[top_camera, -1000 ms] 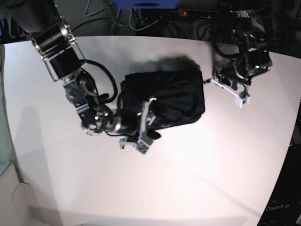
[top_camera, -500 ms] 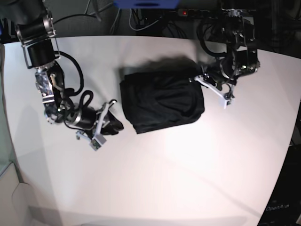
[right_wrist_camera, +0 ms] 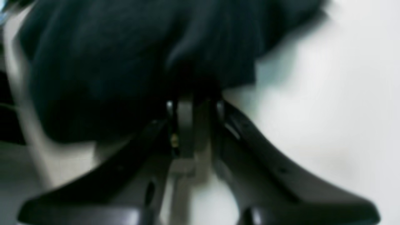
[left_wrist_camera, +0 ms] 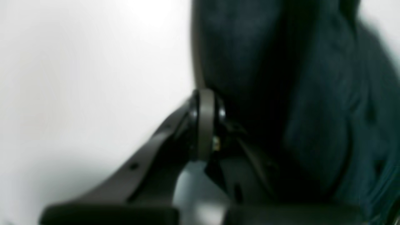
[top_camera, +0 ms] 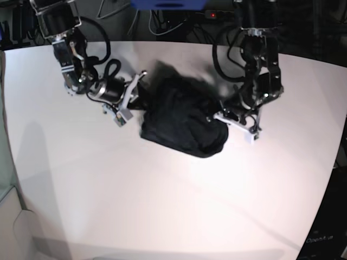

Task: Fold the T-shirt properly

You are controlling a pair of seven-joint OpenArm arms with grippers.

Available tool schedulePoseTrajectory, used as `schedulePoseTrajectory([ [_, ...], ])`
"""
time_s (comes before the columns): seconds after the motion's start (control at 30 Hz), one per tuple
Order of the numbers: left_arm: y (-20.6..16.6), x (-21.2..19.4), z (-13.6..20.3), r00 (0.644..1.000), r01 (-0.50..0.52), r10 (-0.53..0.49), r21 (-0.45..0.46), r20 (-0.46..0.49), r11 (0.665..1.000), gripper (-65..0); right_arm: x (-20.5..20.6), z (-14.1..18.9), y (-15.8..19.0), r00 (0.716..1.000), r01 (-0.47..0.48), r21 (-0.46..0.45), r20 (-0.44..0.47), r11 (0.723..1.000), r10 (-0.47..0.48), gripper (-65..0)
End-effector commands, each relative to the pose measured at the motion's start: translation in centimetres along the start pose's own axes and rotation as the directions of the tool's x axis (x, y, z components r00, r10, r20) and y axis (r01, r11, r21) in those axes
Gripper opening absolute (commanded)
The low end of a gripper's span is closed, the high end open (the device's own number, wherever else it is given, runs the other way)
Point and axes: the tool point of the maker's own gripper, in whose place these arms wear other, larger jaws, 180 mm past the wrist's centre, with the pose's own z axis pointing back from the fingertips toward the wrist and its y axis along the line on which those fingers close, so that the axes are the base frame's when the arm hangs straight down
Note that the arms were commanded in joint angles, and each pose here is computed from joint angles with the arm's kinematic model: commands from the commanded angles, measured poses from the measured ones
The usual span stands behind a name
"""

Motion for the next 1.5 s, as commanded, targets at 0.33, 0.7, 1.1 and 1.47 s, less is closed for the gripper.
schedulePoseTrajectory([
  [0.33, -3.9, 13.9, 6.4, 0.962, 0.054, -0.029, -0.087, 0.271, 0.995, -65.0, -1.4, 2.2, 3.7, 1.0, -0.023, 0.041, -0.003, 0.999, 0.023, -58.1],
  [0.7, 7.3, 5.1, 8.0, 0.995, -0.014, 0.0, 0.132, 0.104, 0.991, -65.0, 1.3, 5.6, -2.6, 0.997, -0.014, -0.137, 0.072, 0.99, 0.024, -58.1],
  [1.1, 11.1, -1.8, 14.2, 0.958, 0.287, -0.283, 0.226, -0.052, 0.931, -65.0, -0.3, 13.3, -5.1, 0.996, 0.019, -0.331, 0.091, 0.944, 0.012, -59.8],
  [1.47, 13.2, -9.2, 16.3, 0.933, 0.354, -0.329, 0.193, -0.149, 0.915, -65.0, -4.7, 23.4, -5.4, 0.988, 0.147, -0.588, 0.12, 0.795, -0.094, -62.6],
])
